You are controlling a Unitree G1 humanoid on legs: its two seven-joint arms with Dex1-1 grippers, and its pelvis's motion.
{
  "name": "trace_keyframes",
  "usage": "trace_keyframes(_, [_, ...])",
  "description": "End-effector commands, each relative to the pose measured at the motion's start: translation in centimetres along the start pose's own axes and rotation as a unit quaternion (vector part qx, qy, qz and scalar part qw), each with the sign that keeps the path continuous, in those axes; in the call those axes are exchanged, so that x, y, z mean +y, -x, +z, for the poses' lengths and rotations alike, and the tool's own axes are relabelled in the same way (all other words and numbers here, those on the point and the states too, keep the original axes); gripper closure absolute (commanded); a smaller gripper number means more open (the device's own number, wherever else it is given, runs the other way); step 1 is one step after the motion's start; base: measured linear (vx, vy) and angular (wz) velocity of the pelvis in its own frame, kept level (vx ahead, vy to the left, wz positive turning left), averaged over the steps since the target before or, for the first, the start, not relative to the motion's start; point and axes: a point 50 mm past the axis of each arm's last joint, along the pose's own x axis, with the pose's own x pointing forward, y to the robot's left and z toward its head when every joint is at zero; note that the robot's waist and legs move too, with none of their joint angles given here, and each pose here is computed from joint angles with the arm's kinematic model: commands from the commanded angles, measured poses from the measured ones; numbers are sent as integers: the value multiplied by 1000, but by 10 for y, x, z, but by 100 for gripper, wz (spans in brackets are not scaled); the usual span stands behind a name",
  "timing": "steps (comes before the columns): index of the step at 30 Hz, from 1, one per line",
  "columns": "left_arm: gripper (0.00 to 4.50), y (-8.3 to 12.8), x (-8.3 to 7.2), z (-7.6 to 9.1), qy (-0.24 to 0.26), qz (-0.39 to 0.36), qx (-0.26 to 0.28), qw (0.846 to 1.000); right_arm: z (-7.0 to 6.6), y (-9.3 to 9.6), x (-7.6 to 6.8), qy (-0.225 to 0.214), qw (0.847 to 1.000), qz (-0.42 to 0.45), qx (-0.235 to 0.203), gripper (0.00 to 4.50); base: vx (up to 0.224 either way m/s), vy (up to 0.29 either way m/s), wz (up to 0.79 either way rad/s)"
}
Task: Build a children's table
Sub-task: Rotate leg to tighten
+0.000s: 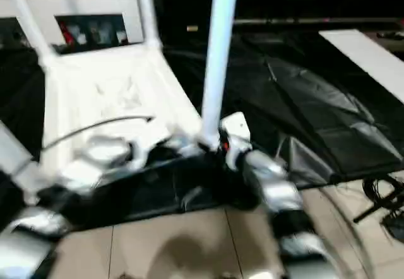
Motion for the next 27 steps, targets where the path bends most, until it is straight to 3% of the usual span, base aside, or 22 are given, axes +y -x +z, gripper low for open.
trace_keyframes(1, [450, -2, -10, 2, 9, -52, -28, 998, 2, 7, 3, 9, 999, 45, 7, 66, 0, 0, 0])
trace_keyframes(4, [450, 6, -9, 1, 11, -68, -26, 997, -2, 19, 0, 27, 995, 87, 43, 66, 0, 0, 0])
trace_keyframes(8, [450, 7, -9, 1, 10, -71, -27, 997, -4, 22, -3, 28, 993, 94, 60, 66, 0, 0, 0])
trace_keyframes(10, [450, 8, -9, 1, 10, -71, -29, 997, -5, 22, -4, 33, 992, 95, 72, 95, 0, 0, 0])
trace_keyframes(19, [450, 8, -10, 2, 14, -76, -34, 996, -4, 19, -6, 15, 994, 93, 60, 163, 0, 0, 0])
trace_keyframes(27, [450, 6, -10, -1, 15, -63, -23, 998, -10, 19, -2, 1, 993, 101, 56, 177, 0, 0, 0])
